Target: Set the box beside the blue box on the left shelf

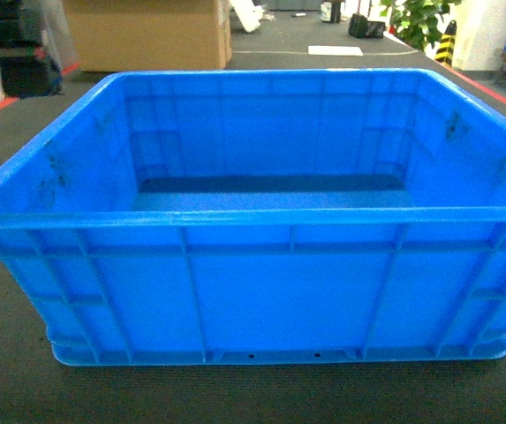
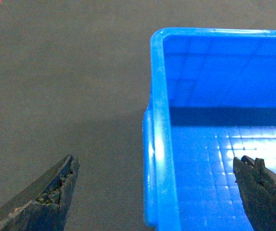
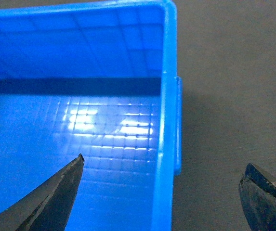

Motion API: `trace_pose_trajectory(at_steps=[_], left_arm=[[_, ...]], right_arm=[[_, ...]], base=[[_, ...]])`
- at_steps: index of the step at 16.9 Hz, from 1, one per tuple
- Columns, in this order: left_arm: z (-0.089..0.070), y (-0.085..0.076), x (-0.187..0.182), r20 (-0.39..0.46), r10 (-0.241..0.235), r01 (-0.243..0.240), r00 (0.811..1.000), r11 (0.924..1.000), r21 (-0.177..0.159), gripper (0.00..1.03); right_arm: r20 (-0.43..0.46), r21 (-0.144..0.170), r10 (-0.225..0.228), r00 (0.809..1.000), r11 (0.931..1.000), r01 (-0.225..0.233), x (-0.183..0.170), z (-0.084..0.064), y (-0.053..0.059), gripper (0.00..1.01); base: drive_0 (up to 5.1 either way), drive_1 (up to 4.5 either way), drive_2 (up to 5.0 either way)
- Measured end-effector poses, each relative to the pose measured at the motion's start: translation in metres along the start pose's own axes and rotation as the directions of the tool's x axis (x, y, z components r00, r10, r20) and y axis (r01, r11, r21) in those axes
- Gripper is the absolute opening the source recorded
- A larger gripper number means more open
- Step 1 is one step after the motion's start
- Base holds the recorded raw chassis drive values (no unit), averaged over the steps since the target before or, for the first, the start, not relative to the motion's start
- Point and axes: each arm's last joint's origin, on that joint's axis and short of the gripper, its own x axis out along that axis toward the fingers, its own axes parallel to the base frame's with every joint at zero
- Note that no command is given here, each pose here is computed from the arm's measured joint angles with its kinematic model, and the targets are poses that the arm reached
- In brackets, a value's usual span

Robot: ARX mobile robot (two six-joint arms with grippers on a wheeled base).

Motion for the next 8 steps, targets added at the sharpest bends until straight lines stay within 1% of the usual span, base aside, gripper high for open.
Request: trace_pose_trajectory(at_steps=[1, 2, 3, 4, 6, 7, 8], left_arm=[[0.016, -0.010, 0.008, -0.055, 0.014, -0.013, 0.998, 0.9999, 0.008, 0.98], [0.028, -0.017, 0.014, -0.123, 0.014, -0.012, 0.992, 0.9998, 0.014, 0.98], [0.023, -0.021, 0.024, -0.306, 0.057, -0.043, 0.950, 0.9976, 0.054, 0.98], [0.016, -0.017, 0.029, -0.342, 0.080, -0.067, 0.936, 0.9966, 0.049, 0.98], [0.005, -0.011, 0.032, -0.365, 0.076, -0.072, 0.928, 0.9971, 0.027, 0.98], [-0.003, -0.010, 0.033, -0.389, 0.072, -0.070, 0.918, 0.9973, 0.019, 0.98], [-0.010, -0.009, 0.037, -0.401, 0.072, -0.072, 0.913, 0.9973, 0.016, 0.98]], right_arm=[[-0.074, -0.006, 0.014, 0.997, 0.9999, -0.014, 0.017, 0.014, 0.006, 0.98], [-0.135, -0.017, 0.015, 0.991, 0.9997, -0.017, 0.032, 0.022, 0.012, 0.98], [-0.225, -0.025, -0.010, 0.974, 0.9997, 0.004, 0.060, 0.019, 0.018, 0.98], [-0.244, -0.021, -0.005, 0.970, 0.9998, 0.000, 0.066, 0.014, 0.020, 0.98], [-0.274, -0.024, -0.009, 0.962, 0.9997, 0.002, 0.072, 0.003, 0.020, 0.98], [-0.277, -0.017, -0.008, 0.961, 0.9998, 0.004, 0.075, -0.002, 0.020, 0.98], [-0.286, -0.014, -0.014, 0.958, 0.9999, 0.010, 0.079, -0.007, 0.019, 0.98]], base=[[0.0, 0.00, 0.0], [0.0, 0.00, 0.0], [0.0, 0.00, 0.0], [0.0, 0.00, 0.0], [0.0, 0.00, 0.0], [0.0, 0.00, 0.0], [0.0, 0.00, 0.0]])
